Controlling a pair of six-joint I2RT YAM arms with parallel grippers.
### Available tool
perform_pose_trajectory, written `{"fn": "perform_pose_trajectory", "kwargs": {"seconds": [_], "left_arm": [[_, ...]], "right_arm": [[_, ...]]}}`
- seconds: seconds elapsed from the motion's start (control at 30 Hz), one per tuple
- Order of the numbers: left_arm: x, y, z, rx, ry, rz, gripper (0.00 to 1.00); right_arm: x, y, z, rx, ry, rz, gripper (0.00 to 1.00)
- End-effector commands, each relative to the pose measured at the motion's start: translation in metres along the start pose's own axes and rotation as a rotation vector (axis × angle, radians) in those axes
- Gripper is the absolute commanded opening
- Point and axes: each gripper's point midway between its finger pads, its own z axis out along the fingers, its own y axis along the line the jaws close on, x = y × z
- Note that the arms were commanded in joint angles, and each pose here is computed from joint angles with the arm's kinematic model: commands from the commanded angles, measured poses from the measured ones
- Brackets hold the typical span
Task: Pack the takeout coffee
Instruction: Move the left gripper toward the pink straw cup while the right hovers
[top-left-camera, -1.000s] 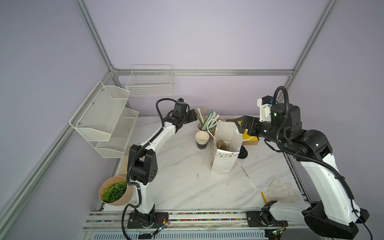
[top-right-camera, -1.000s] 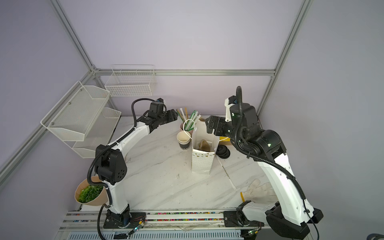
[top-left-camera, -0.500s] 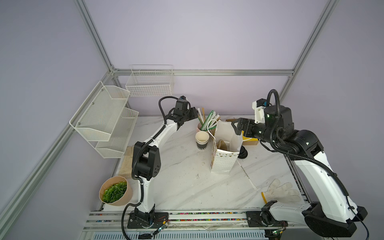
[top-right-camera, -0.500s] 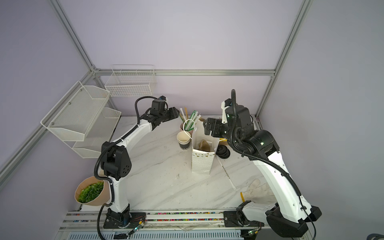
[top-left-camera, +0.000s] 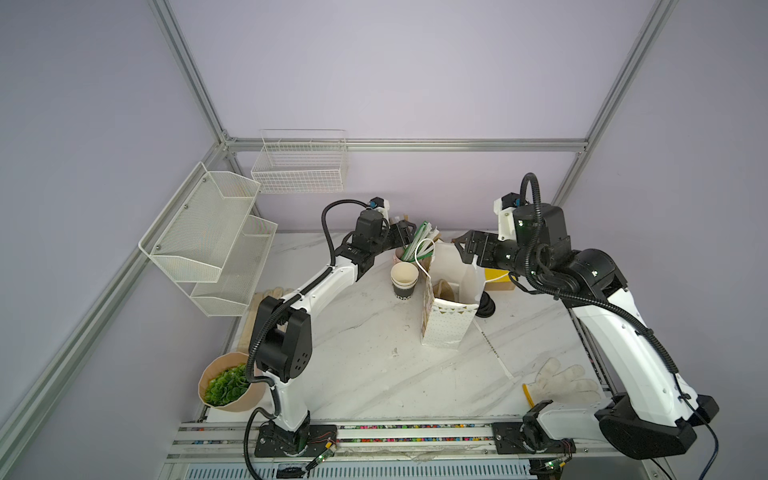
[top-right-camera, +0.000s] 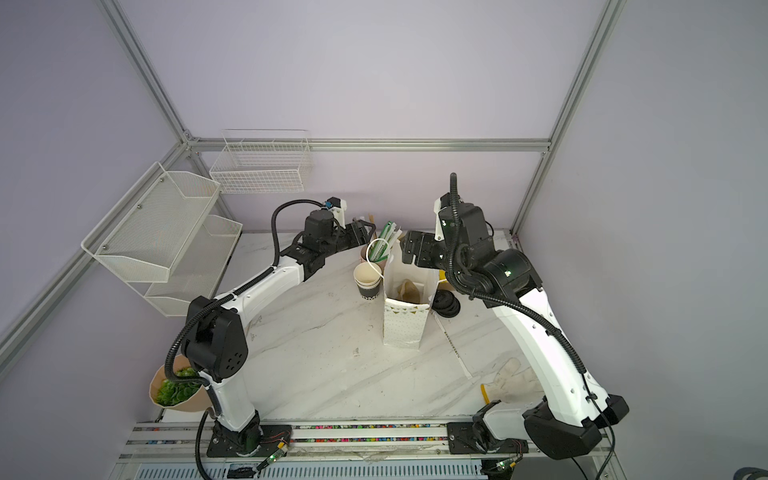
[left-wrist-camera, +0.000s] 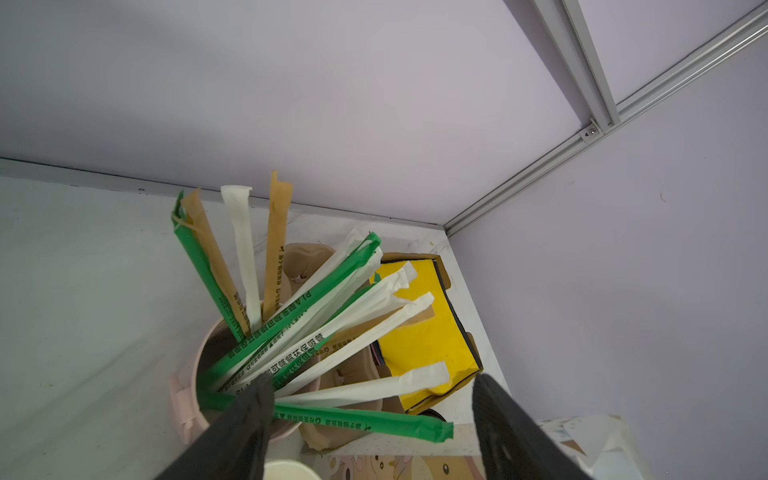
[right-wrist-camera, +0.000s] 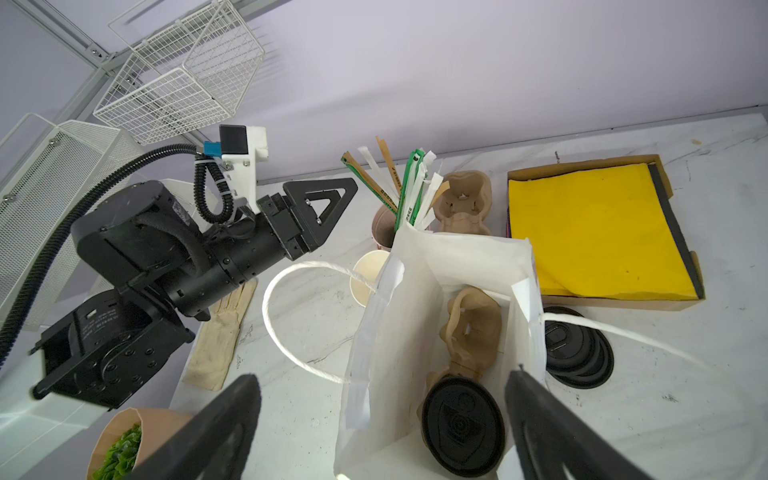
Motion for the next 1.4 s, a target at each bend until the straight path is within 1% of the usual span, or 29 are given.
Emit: {"fn": "perform_pose_trajectory", "kwargs": {"seconds": [0.0,0.07,0.17,0.27,0.37,0.43,0.6,1.03,1.27,1.37], "left_arm": [[-0.034,0.034,-0.008,-0.052,-0.092,-0.025,0.73],[-0.043,0.046,-0.005,-0.078,-0.088,-0.043,0.71],[-0.053,0.055,0.002,-0.120,-0.076,-0.032,0.70],[-0.052,0.066,0.012,-0.168,-0.058,-0.020,0.67],[-0.052,0.072,0.020,-0.179,-0.056,-0.021,0.63],[-0.055,0.071,0.025,-0.165,-0.058,-0.021,0.61],[-0.060,0.065,0.033,-0.132,-0.060,-0.027,0.61],[-0.058,0.074,0.056,-0.144,-0.042,-0.037,0.62],[-0.059,0.077,0.063,-0.155,-0.037,-0.030,0.58],[-0.063,0.076,0.063,-0.155,-0.045,-0.029,0.59]], "right_arm": [[-0.009,0.003,-0.007,-0.013,-0.034,0.018,0.95],[-0.009,0.003,-0.007,-0.018,-0.038,0.020,0.95],[-0.007,0.001,-0.007,-0.011,-0.036,0.019,0.95],[-0.005,-0.001,-0.007,-0.006,-0.035,0.017,0.95],[-0.005,-0.002,-0.009,-0.005,-0.039,0.015,0.95],[-0.004,-0.003,-0.009,0.000,-0.037,0.013,0.95],[-0.002,-0.005,-0.009,0.006,-0.036,0.001,0.94],[0.002,-0.009,-0.005,0.023,-0.025,-0.010,0.95],[0.003,-0.010,-0.004,0.029,-0.022,-0.013,0.95],[0.004,-0.010,-0.003,0.029,-0.019,-0.014,0.95]]}}
